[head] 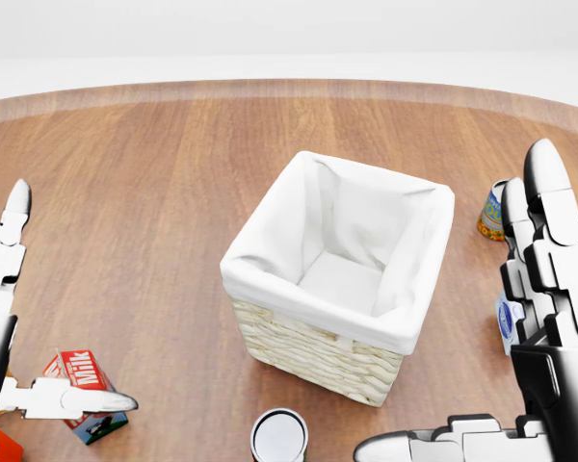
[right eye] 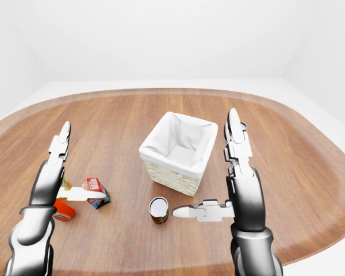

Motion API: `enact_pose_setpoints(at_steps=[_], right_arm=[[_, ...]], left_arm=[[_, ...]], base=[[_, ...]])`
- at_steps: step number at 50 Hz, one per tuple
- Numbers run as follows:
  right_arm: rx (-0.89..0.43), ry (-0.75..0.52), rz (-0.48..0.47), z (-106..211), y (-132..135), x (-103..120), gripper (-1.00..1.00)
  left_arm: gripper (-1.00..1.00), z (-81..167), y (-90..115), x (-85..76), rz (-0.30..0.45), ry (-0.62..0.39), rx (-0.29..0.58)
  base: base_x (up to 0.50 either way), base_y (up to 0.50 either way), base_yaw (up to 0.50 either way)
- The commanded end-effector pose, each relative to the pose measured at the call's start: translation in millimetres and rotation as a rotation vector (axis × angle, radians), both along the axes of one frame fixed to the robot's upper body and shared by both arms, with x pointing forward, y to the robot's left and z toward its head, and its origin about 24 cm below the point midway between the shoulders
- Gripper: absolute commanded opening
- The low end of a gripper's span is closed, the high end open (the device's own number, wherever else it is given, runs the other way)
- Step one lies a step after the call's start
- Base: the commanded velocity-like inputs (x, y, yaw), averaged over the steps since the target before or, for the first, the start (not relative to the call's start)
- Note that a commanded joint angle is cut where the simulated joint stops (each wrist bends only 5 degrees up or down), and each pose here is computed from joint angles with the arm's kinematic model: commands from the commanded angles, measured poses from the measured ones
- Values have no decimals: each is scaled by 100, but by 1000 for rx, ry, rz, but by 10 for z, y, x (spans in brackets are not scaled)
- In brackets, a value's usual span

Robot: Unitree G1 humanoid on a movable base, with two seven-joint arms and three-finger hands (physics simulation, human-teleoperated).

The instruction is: Pick the milk and place it in the basket.

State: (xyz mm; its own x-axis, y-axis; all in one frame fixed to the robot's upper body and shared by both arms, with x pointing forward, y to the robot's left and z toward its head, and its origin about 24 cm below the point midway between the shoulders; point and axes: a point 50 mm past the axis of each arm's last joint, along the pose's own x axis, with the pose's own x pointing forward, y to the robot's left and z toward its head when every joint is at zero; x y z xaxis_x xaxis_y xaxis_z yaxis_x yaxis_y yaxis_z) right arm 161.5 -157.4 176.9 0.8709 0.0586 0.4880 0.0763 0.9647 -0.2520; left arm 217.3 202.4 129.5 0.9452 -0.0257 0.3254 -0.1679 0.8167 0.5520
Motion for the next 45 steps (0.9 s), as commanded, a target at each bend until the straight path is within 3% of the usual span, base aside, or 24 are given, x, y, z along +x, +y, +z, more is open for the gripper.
enact_pose_setpoints(at_steps=[1, 14, 45], right_arm=[[0, -6, 0, 10, 0, 3, 100], [1, -19, 0, 35, -9, -11, 100], [3, -11, -6, 19, -16, -2, 100]], left_arm=[[100, -239, 60, 93, 37, 112, 44], [100, -272, 53, 120, 36, 123, 44], [100, -550, 206, 311, 133, 208, 57]], base=[[0, 0, 0], [0, 0, 0], [0, 0, 0]])
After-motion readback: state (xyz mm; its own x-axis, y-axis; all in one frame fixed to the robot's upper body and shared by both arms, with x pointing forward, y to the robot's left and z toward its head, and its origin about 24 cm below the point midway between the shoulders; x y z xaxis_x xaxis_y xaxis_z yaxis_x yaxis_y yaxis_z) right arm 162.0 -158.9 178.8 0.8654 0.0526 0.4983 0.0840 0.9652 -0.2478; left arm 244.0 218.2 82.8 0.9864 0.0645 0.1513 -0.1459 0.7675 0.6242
